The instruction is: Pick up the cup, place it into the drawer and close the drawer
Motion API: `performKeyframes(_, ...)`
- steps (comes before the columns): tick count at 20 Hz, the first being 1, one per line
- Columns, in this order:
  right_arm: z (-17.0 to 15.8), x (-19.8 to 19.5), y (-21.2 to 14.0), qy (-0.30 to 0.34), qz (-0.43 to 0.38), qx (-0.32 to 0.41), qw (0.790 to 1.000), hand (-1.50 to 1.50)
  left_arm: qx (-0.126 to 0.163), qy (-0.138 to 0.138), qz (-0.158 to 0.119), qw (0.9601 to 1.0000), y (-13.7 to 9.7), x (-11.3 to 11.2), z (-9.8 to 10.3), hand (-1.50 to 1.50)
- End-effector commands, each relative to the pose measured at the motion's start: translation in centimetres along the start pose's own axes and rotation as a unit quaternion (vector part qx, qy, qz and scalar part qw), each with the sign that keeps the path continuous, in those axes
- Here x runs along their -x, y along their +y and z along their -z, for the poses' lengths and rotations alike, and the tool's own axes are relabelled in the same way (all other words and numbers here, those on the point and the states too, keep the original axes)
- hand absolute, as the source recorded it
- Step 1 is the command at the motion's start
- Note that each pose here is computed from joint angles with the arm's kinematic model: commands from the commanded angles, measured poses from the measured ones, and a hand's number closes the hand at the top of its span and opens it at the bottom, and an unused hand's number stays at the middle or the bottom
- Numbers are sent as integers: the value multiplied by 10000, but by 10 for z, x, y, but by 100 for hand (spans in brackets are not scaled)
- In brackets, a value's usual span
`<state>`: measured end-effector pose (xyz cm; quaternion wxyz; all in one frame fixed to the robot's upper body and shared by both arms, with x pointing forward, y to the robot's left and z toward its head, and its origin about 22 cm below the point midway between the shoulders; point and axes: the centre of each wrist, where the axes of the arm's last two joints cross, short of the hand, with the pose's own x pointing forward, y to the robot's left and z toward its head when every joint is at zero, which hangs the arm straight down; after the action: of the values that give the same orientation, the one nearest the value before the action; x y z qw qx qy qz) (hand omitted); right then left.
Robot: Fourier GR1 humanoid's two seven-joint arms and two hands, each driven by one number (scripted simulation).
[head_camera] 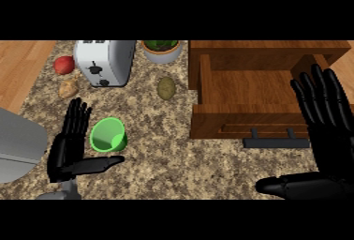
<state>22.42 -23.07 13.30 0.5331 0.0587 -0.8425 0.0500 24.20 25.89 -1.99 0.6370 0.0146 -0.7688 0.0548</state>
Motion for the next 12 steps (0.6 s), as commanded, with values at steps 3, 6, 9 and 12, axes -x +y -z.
performKeyframes(3,1,-10,-3,1,2,-62,10000,-150,-137,90,-49,9999,13,36,-13,-150)
performKeyframes(6,-5,-16,-13,-10,-33,-52,10000,-150,-49,185,82,9998,11,56,0,-150)
performKeyframes(9,0,4,-14,-24,-96,-13,9999,-150,-58,195,21,9998,33,54,-12,-150)
performKeyframes(12,8,-14,8,-7,70,-95,9999,-150,-76,205,97,9997,4,75,-11,-150)
